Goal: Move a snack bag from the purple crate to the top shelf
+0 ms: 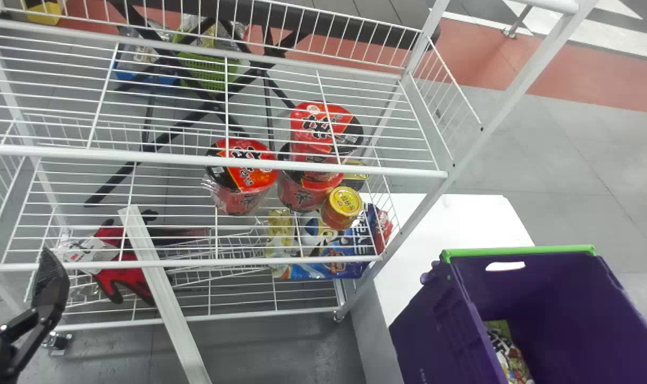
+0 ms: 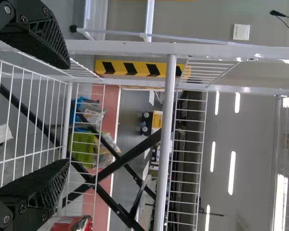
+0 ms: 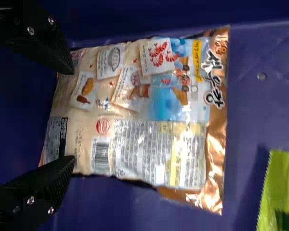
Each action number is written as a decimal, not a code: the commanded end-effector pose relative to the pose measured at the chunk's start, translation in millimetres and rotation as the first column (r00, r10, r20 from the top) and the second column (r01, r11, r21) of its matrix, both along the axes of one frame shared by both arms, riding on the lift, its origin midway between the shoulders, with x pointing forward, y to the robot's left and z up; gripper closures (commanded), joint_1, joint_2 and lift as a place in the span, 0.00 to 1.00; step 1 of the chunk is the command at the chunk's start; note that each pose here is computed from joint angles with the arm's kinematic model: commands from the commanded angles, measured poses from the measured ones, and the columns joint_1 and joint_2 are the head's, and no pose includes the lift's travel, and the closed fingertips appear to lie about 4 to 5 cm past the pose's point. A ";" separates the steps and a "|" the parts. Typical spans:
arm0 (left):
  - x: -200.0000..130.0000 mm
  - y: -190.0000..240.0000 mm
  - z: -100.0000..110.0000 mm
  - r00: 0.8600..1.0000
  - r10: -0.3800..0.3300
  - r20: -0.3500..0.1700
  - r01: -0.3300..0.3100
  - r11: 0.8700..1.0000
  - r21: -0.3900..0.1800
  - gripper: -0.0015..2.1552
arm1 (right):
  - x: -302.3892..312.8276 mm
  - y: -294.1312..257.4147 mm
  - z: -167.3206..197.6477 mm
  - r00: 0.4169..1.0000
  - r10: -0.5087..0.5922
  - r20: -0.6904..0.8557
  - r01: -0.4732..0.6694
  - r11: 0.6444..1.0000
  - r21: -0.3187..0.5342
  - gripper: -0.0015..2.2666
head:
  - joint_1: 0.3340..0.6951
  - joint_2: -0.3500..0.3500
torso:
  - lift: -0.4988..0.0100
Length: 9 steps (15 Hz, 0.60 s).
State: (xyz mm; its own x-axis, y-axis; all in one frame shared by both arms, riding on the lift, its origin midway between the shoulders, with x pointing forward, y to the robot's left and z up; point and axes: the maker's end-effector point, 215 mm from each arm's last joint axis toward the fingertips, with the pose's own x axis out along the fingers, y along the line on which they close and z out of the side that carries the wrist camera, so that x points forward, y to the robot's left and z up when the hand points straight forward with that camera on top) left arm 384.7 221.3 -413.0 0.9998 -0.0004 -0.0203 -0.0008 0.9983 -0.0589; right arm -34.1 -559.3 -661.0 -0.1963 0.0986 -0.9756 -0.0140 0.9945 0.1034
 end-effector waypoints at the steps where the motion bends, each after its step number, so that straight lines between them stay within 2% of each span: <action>1: -0.5 0.4 2.3 1.000 0.000 0.008 0.000 1.000 0.001 0.06 | -3.6 3.0 -1.2 0.999 -0.037 -0.003 0.037 0.999 -0.003 0.10 | 1.00 0.00 | 0.10; 4: 0.2 0.9 2.9 1.000 -0.001 0.010 0.001 1.000 0.002 0.06 | -13.2 2.8 1.1 0.992 -0.125 -0.015 0.124 0.992 -0.012 0.10 | 1.00 0.00 | 0.10; 9: 1.8 1.5 1.4 1.000 -0.004 0.008 0.004 1.000 0.004 0.06 | -1.4 7.7 -7.3 0.990 -0.130 0.050 0.130 0.992 0.000 0.10 | 1.00 0.00 | 0.10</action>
